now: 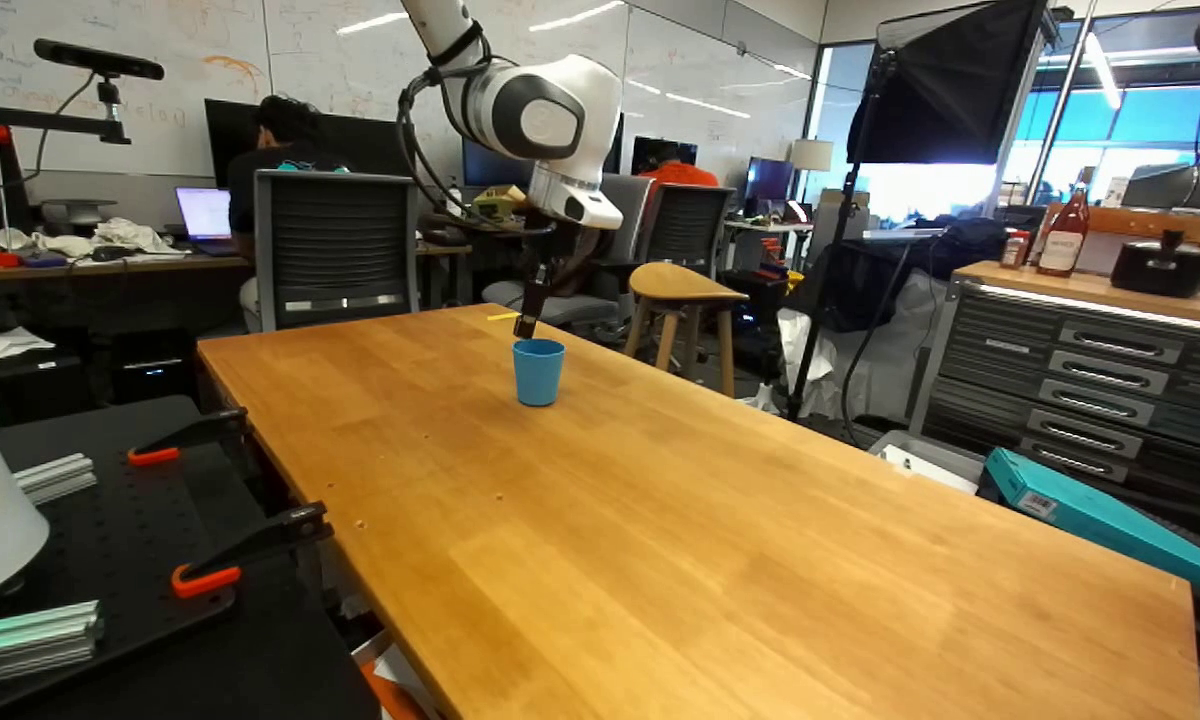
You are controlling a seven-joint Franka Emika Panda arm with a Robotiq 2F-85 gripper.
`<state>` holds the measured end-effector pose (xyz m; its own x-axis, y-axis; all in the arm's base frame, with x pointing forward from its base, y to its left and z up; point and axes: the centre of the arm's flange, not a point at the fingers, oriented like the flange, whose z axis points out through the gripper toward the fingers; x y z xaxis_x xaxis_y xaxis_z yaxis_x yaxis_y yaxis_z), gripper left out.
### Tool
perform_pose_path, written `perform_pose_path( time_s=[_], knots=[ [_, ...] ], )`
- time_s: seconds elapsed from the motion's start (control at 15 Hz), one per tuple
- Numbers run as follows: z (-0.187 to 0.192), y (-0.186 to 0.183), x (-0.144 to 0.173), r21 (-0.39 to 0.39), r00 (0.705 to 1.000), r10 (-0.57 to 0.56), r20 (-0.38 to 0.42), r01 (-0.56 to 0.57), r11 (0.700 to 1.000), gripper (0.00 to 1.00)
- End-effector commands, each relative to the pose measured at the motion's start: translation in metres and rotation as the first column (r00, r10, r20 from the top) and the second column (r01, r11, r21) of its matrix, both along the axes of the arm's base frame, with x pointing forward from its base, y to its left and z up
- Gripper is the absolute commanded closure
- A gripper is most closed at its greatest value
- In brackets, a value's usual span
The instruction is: Put the gold object in the blue cup
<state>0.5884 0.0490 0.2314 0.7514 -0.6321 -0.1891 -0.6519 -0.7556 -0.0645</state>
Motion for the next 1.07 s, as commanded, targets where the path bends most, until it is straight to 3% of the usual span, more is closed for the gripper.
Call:
perform_pose_path(
  time_s=[0.0,0.27,0.4,0.73,1.0],
  knots=[
    [-0.015,-0.002,0.013,-0.036,1.0,-0.009,0.028,0.01,0.999,0.89],
    [-0.023,-0.012,0.017,-0.043,0.999,-0.026,0.041,0.027,0.999,0.89],
    [-0.024,-0.017,0.018,-0.044,0.999,-0.037,0.04,0.038,0.998,0.43],
    [-0.013,-0.039,0.026,-0.056,0.999,-0.02,0.034,0.022,0.998,0.08],
    [0.029,-0.043,0.017,-0.056,0.999,0.016,0.03,-0.015,0.998,0.04]
  ],
)
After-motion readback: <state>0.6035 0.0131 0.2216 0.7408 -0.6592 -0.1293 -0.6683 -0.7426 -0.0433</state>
